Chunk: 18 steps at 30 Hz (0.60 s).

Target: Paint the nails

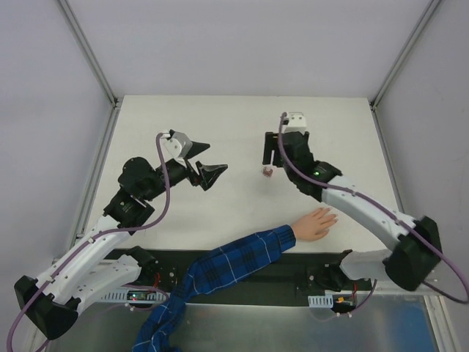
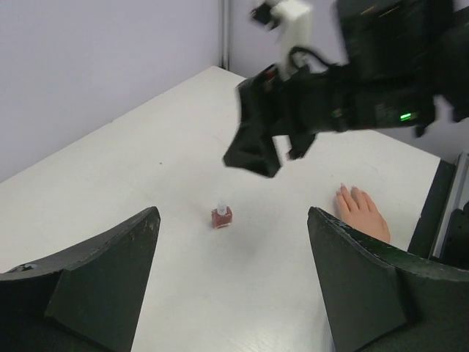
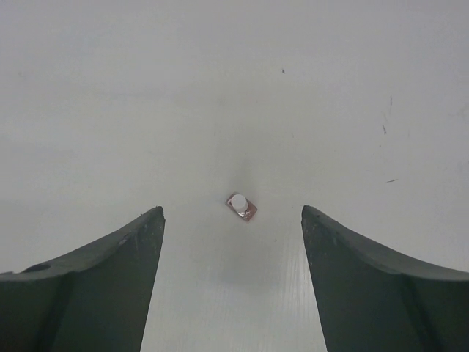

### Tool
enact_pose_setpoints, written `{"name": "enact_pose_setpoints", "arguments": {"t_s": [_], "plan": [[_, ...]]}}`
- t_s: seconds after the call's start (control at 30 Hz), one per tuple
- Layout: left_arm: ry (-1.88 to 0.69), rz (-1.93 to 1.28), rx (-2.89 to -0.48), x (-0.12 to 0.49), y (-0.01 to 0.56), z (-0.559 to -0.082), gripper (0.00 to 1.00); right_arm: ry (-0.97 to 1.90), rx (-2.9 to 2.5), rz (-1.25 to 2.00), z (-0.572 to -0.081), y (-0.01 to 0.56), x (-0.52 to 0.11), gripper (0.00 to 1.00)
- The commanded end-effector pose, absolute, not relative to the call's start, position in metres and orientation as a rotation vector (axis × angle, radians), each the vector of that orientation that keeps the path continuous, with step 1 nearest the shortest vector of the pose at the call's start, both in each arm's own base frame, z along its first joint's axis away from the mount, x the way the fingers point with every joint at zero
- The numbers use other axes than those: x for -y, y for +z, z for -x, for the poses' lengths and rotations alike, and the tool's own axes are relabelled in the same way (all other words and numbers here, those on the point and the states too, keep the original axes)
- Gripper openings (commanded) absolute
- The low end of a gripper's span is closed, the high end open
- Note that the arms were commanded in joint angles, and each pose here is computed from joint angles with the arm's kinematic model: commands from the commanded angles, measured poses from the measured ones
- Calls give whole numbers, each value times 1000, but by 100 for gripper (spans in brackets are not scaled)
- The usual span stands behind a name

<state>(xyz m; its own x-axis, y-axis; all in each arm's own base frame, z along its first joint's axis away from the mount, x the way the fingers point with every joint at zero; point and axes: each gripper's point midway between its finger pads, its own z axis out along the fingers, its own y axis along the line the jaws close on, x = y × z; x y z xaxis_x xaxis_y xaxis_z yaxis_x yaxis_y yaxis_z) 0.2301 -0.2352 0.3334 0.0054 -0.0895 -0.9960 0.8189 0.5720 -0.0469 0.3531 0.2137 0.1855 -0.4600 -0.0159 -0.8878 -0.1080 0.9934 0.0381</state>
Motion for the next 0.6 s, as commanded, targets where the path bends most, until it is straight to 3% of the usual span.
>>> {"name": "enact_pose_setpoints", "arguments": {"t_s": [0.0,0.27,0.33,0.57], "plan": [[-821,-513,-1405,228,340,-244,82,210,-2067,106,-296,237,-180,78],[-903,-356,-1463,221,328,-242,82,368,-2100,180,-218,232,-145,88],[-904,-332,-1476,216,320,-239,82,391,-2066,144,-208,239,-135,94],[-937,-255,-1483,196,319,-213,83,319,-1969,-90,-195,263,-87,100]]}}
